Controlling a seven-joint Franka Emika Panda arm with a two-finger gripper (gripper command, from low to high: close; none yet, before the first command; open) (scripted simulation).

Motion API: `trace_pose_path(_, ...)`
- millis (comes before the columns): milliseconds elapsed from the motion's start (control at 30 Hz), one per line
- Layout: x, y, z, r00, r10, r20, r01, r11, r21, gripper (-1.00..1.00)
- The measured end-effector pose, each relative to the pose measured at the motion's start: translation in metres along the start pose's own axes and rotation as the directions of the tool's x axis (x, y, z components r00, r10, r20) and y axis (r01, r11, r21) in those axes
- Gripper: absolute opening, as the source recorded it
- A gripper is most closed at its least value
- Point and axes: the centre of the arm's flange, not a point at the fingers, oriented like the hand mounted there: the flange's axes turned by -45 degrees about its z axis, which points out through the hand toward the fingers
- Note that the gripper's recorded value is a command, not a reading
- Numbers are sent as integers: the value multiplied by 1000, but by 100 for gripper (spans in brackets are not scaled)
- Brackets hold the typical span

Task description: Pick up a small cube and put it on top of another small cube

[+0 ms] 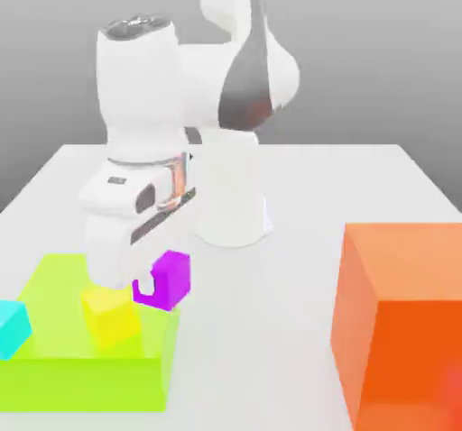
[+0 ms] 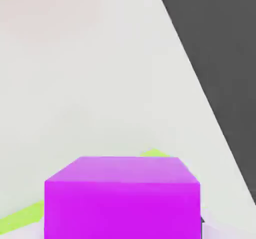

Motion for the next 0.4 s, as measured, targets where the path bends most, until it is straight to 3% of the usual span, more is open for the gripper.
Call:
trace_pose_path(100, -29, 8, -21, 999, 1, 41, -2, 999, 36, -100)
trace_pose_path(267, -43, 3, 37, 998, -11, 67, 7, 998, 60, -100)
trace_pose_path(300, -44, 2, 44, 998, -11, 69, 6, 998, 60, 100)
trace_pose_path(400, -44, 2, 44, 998, -11, 69, 6, 998, 60, 100)
